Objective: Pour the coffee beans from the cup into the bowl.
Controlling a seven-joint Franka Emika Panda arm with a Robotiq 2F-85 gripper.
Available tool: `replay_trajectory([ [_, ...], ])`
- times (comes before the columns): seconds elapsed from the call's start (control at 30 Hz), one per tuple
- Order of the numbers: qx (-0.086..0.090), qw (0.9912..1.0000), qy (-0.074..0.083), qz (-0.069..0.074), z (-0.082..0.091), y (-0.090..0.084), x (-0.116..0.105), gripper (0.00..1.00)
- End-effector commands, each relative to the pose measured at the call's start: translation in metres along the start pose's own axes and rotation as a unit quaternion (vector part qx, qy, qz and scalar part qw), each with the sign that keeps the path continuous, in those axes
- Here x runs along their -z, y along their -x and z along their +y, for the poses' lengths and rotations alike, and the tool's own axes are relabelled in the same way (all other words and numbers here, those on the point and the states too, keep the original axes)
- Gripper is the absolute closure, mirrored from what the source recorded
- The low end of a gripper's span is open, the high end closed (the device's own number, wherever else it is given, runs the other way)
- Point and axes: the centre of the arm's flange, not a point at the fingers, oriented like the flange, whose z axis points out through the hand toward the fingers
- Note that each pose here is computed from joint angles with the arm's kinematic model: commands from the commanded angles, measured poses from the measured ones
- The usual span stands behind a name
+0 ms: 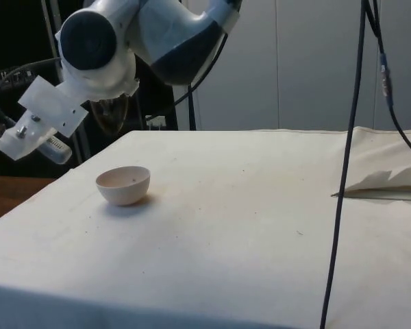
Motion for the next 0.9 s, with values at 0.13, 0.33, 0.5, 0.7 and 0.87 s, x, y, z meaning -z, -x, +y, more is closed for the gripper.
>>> replay_trajectory([
  [0.13,0.004,0.99985,0.016,0.005,-0.001,0.002,0.005,1.00],
  [0.33,0.010,0.99908,0.038,0.018,-0.003,0.006,0.012,1.00],
  [0.5,0.013,0.99842,0.049,0.023,-0.006,0.008,0.014,1.00],
  [0.7,0.018,0.99694,0.068,0.033,-0.010,0.010,0.019,1.00],
  [0.87,0.022,0.99561,0.082,0.039,-0.013,0.011,0.022,1.00],
])
